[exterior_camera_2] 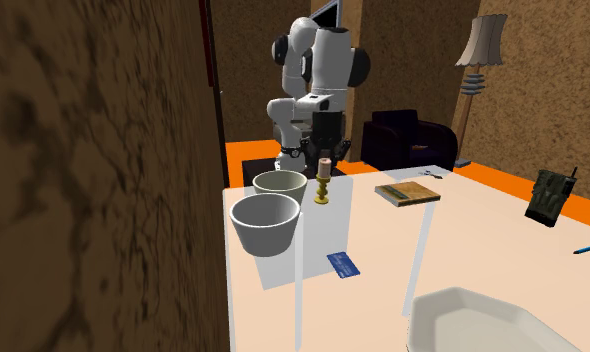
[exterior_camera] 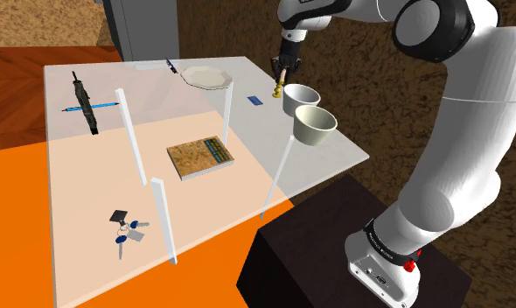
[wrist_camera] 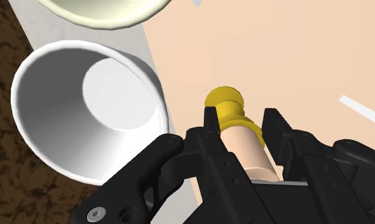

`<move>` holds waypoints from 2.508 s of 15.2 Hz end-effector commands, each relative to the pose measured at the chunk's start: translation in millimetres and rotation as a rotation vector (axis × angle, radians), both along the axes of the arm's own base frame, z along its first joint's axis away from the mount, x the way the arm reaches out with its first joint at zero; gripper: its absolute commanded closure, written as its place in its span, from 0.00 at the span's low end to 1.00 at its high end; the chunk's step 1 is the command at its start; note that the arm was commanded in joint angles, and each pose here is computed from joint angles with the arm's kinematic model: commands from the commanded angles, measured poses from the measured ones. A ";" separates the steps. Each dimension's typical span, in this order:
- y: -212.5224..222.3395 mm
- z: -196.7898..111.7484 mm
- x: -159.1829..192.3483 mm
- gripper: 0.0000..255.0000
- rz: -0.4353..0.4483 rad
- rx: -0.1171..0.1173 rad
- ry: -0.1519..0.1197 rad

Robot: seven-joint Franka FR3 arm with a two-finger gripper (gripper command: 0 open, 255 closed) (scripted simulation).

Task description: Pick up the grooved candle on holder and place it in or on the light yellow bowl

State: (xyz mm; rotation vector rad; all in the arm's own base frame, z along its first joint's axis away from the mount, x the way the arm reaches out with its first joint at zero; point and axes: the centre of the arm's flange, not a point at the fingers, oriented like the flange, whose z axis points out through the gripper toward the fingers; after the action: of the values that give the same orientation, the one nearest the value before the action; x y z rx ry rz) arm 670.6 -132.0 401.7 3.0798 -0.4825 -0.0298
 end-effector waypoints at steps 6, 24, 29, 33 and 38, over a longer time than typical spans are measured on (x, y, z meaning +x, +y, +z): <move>1.3 37.9 -0.2 1.00 0.000 0.000 0.000; -45.7 90.0 -136.2 1.00 0.000 0.000 0.000; -67.2 99.1 -198.4 1.00 0.000 0.000 0.000; -67.2 78.0 -198.4 1.00 0.000 0.000 0.000; -67.2 51.6 -198.4 1.00 0.000 0.000 0.000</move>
State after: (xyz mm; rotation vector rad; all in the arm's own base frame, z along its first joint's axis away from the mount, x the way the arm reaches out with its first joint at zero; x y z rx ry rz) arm 472.4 -199.4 458.3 3.0798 -0.4826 -0.0314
